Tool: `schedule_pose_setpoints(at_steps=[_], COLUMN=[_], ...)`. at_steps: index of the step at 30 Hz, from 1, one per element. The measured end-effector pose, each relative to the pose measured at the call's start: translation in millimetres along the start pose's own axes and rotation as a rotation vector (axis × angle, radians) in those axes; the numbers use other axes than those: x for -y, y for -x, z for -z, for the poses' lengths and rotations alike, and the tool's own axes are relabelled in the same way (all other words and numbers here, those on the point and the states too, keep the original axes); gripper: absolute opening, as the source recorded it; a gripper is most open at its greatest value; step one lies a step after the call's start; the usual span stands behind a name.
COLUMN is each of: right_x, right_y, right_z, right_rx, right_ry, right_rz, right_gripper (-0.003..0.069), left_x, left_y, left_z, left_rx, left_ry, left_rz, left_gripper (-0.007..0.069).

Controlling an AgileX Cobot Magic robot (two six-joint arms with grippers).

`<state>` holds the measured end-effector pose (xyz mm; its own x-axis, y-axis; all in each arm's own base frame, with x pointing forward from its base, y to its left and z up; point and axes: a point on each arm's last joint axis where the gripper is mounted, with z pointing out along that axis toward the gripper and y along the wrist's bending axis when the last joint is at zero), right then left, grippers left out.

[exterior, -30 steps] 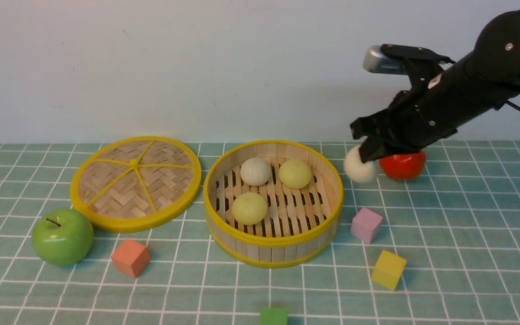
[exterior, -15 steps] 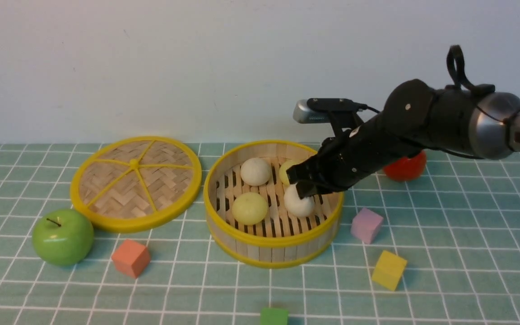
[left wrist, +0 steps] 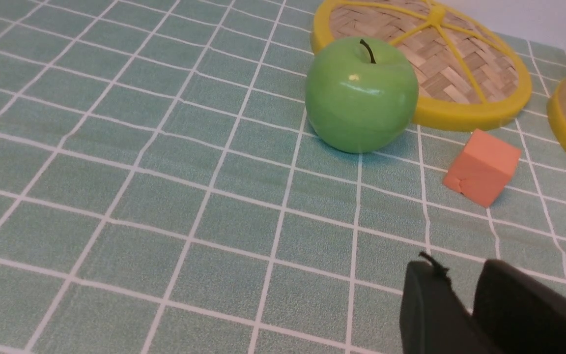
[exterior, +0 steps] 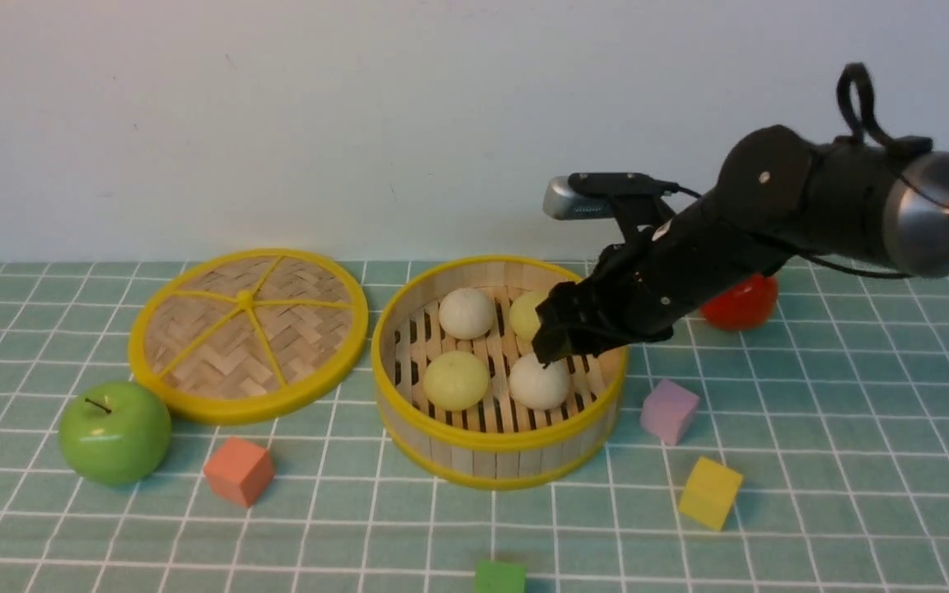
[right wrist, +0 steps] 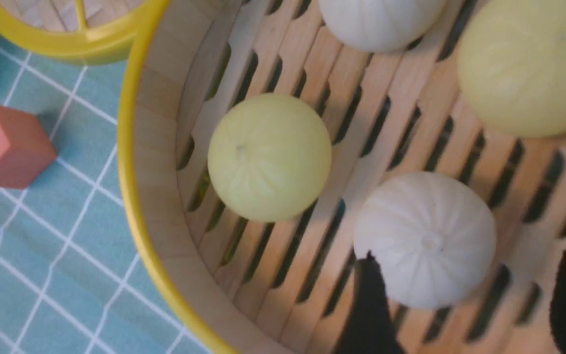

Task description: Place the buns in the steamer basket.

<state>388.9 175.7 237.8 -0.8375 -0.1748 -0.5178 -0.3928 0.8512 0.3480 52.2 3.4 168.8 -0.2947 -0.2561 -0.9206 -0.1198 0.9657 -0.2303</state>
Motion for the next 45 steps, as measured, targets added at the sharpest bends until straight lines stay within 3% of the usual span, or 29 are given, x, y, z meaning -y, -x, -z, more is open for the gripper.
schedule_pose_setpoints(at_steps=[7, 10, 15, 16, 22, 26, 34, 41, 45], right_x=[0.4, -15.6, -28.5, -30.8, -26.7, -21.8, -23.4, -24.6, -19.1], right_y=[5.1, -6.7, -35.4, -54.3, -120.7, -151.7, -209.3, -229.9, -230.6], right_z=[91.1, 151.7, 211.5, 231.9, 256.7, 254.1, 251.7, 256.4, 258.7], right_rx=[0.040, 0.056, 0.125, 0.161, 0.256, 0.319, 0.318, 0.233, 0.235], right_ry=[-0.042, -0.094, -0.194, -0.244, -0.351, -0.371, -0.297, -0.305, -0.375], right_rz=[-0.031, -0.027, -0.035, -0.021, 0.038, 0.062, -0.052, -0.062, -0.028], right_gripper=[0.0482, 0.0429, 0.0313, 0.0239, -0.0001, -0.0020, -0.0019, -0.0015, -0.0013], left_x=[0.0, 0.0, 0.0, 0.0, 0.0, 0.0, 0.0, 0.0, 0.0], left_y=[0.0, 0.0, 0.0, 0.0, 0.0, 0.0, 0.0, 0.0, 0.0], left_z=[0.0, 0.0, 0.0, 0.0, 0.0, 0.0, 0.0, 0.0, 0.0], left_rx=[0.000, 0.000, 0.000, 0.000, 0.000, 0.000, 0.000, 0.000, 0.000], left_ry=[0.000, 0.000, 0.000, 0.000, 0.000, 0.000, 0.000, 0.000, 0.000], left_rz=[0.000, 0.000, 0.000, 0.000, 0.000, 0.000, 0.000, 0.000, 0.000], left_gripper=[0.0146, 0.0149, 0.0155, 0.0156, 0.0165, 0.0165, 0.0174, 0.0179, 0.0183])
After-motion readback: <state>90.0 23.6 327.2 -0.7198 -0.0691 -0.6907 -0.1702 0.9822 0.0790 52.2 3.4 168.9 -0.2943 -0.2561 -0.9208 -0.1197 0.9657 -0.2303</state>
